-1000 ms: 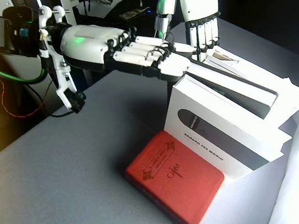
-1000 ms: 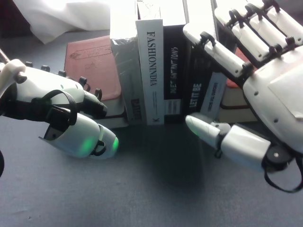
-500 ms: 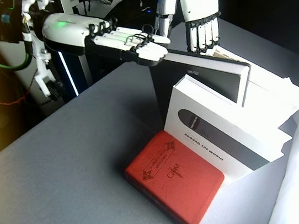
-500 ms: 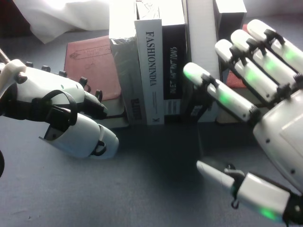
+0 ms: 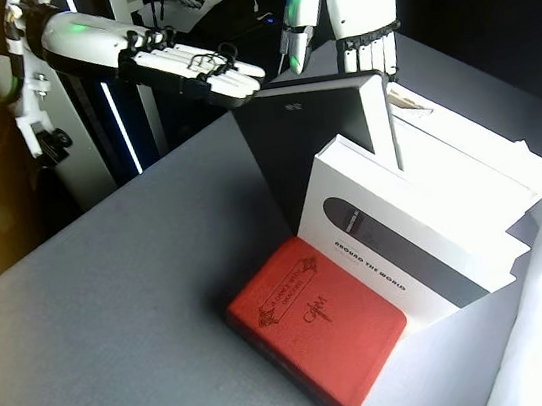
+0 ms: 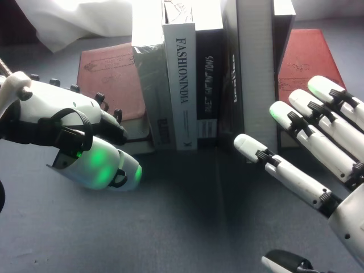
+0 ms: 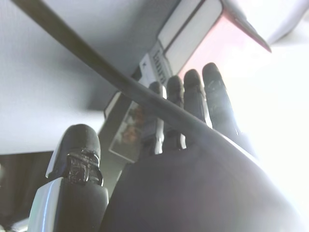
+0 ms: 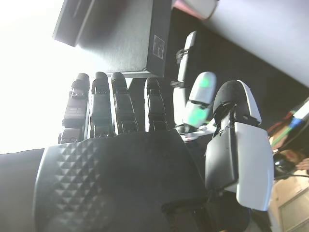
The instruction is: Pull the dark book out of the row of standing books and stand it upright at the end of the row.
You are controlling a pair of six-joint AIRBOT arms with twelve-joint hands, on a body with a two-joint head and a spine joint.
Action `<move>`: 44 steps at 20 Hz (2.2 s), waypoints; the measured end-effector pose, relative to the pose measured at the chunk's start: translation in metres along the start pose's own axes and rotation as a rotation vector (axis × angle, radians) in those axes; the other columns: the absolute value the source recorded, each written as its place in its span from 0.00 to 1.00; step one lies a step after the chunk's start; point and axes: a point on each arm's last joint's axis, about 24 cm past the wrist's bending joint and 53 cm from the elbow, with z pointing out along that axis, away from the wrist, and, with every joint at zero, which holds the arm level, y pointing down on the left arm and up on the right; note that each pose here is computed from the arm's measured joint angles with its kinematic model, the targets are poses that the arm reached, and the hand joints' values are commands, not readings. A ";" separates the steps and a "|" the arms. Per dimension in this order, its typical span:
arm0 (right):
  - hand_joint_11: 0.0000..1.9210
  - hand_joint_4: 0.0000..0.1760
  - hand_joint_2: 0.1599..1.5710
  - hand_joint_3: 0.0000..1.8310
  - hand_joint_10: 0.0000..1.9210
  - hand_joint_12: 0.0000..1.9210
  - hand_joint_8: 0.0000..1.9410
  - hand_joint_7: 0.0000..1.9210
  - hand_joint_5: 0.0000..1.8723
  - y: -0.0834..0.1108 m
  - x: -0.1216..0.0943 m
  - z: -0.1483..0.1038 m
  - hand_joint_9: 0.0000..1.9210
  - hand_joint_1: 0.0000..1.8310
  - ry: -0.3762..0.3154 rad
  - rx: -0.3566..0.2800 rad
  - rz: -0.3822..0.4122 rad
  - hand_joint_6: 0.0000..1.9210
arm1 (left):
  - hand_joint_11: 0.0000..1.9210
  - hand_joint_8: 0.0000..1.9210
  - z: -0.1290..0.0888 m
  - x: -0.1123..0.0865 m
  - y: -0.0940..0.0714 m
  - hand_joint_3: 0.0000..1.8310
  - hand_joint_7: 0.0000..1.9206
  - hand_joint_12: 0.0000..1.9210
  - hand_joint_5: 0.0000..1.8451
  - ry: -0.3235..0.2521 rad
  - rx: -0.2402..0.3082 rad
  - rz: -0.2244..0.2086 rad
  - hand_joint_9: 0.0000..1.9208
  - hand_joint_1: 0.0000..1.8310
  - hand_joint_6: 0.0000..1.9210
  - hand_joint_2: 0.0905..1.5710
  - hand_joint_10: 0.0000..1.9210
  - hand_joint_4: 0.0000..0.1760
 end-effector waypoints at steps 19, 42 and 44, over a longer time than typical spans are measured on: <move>0.00 0.00 0.67 0.00 0.00 0.00 0.00 0.00 0.01 -0.002 0.085 -0.043 0.00 0.00 0.364 0.001 -0.015 0.00 | 0.03 0.00 0.000 0.000 0.000 0.00 0.07 0.05 0.11 0.001 0.000 0.004 0.05 0.00 0.00 0.88 0.00 0.00; 0.00 0.00 0.67 0.00 0.00 0.00 0.00 0.01 0.03 0.055 -0.011 -0.036 0.00 0.00 0.073 -0.168 0.104 0.00 | 0.04 0.00 0.000 0.001 0.002 0.00 0.10 0.10 0.13 0.002 -0.006 0.015 0.07 0.00 0.00 0.95 0.00 0.00; 0.00 0.00 0.67 0.00 0.00 0.00 0.00 0.00 0.02 0.059 -0.015 -0.029 0.00 0.00 0.053 -0.197 0.140 0.00 | 0.00 0.00 0.000 0.001 0.002 0.00 0.11 0.18 0.14 0.002 -0.007 0.016 0.08 0.00 0.00 0.95 0.00 0.00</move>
